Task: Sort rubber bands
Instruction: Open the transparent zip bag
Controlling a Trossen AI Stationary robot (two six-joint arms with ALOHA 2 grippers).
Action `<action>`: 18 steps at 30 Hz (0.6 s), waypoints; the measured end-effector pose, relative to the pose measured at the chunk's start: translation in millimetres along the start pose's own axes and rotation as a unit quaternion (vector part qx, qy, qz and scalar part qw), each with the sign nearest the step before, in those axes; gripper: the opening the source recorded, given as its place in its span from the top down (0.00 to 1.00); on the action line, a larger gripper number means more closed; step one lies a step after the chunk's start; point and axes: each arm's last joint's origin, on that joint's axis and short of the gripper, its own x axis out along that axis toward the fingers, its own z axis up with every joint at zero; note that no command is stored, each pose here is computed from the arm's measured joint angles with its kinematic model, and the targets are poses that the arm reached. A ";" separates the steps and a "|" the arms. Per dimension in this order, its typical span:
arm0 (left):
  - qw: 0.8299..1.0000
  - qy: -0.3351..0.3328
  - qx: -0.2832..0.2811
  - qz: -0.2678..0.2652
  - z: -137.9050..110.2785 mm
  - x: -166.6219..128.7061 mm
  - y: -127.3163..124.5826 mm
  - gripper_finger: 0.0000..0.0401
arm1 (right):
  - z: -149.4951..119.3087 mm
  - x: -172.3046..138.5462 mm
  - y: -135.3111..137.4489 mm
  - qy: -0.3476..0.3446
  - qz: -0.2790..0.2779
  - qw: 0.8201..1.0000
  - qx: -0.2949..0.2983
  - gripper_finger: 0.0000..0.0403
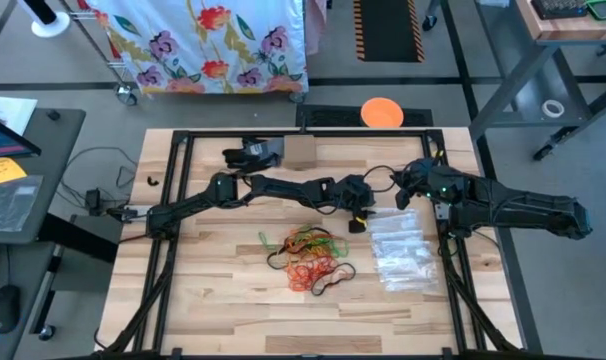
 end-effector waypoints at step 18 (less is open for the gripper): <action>0.994 0.068 0.083 0.024 40.7 -45.8 -3.3 1.00 | 2.4 0.0 0.9 -0.012 0.004 1.000 0.005 0.82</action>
